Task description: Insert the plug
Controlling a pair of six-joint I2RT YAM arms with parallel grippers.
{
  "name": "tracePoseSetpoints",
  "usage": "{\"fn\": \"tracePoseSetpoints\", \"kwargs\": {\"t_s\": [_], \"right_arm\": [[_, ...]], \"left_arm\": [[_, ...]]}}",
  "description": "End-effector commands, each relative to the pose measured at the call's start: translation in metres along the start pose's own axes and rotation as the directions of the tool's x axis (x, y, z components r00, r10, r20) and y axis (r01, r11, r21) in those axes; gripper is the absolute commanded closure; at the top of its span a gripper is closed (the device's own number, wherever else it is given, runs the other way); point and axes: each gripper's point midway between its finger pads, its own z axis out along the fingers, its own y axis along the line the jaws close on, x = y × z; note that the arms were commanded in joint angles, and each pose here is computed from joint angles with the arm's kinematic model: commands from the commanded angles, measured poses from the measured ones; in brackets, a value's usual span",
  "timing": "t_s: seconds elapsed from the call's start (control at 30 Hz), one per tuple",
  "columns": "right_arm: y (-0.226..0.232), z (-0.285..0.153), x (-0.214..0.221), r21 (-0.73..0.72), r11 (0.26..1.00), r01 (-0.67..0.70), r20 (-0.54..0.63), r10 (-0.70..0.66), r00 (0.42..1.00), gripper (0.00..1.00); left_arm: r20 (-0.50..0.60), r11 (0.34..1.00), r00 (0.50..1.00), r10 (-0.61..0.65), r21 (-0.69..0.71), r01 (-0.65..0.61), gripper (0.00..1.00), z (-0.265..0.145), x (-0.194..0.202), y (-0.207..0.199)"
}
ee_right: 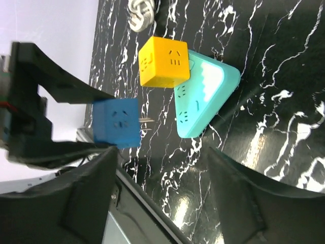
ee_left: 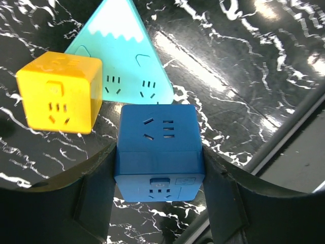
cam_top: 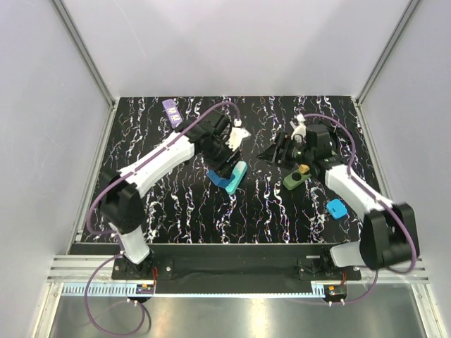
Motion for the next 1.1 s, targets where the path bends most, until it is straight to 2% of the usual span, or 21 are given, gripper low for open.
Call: {"fn": "tracePoseSetpoints", "kwargs": {"t_s": [0.0,0.1,0.2,0.5,1.07], "right_arm": [[0.013,0.023,-0.020,-0.095,0.995,-0.038,-0.018,0.037,0.999,0.32],[0.006,0.045,-0.023,-0.126,0.987,-0.103,-0.057,0.096,0.994,0.41],[-0.003,0.062,-0.027,-0.112,0.986,-0.123,-0.078,0.115,0.990,0.42],[-0.029,0.093,-0.007,-0.064,0.990,-0.130,-0.146,0.119,0.982,0.40],[-0.042,0.106,0.012,-0.047,0.990,-0.130,-0.170,0.120,0.978,0.40]], "left_arm": [[0.074,0.998,0.996,0.058,-0.034,-0.055,1.00,-0.005,-0.030,0.008],[0.057,0.998,0.997,0.056,-0.028,-0.054,1.00,0.009,-0.034,0.013],[0.034,0.998,0.998,0.050,-0.040,-0.049,1.00,0.017,-0.031,0.017],[-0.021,1.000,0.999,0.026,0.009,-0.026,1.00,0.036,-0.017,0.016],[-0.114,1.000,0.993,-0.007,-0.015,0.006,1.00,0.056,0.001,0.025]]}}
